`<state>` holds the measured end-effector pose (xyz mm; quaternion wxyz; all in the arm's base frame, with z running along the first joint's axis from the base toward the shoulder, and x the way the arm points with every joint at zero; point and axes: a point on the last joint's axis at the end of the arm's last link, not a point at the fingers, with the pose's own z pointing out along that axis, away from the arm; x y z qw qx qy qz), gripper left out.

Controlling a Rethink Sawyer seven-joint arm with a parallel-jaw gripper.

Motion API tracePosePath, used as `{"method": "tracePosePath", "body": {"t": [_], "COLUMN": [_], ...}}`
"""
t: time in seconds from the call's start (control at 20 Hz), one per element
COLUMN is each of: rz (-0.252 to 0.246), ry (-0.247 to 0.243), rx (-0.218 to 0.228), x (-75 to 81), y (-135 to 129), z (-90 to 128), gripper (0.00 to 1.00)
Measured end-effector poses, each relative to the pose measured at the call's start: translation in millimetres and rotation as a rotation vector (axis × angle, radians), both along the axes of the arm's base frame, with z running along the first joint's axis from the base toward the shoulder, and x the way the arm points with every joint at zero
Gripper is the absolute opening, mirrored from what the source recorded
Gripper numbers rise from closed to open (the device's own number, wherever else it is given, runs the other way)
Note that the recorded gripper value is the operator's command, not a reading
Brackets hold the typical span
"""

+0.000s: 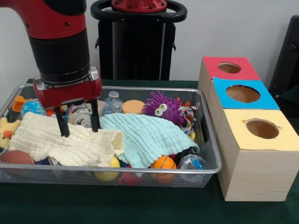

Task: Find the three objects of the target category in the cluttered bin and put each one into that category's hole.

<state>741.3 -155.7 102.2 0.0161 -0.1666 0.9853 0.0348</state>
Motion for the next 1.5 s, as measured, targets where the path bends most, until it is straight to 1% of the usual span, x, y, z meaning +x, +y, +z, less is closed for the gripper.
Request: {"method": "tracePosePath", "body": {"t": [0.15, 0.5, 0.85, 1.2, 1.5], "rz": [0.011, 0.033, 0.050, 0.051, 0.052], "ry": [-0.015, -0.026, -0.017, -0.015, -0.035], "rx": [-0.003, 0.000, 0.010, 0.009, 0.007], "x": [-6.7, -17.3, -27.9, -28.9, -26.8], "y": [4, 17, 27, 27, 27], "z": [2, -1, -8, -8, -11], "gripper": [1.00, 1.00, 1.00, 1.00, 1.00]}}
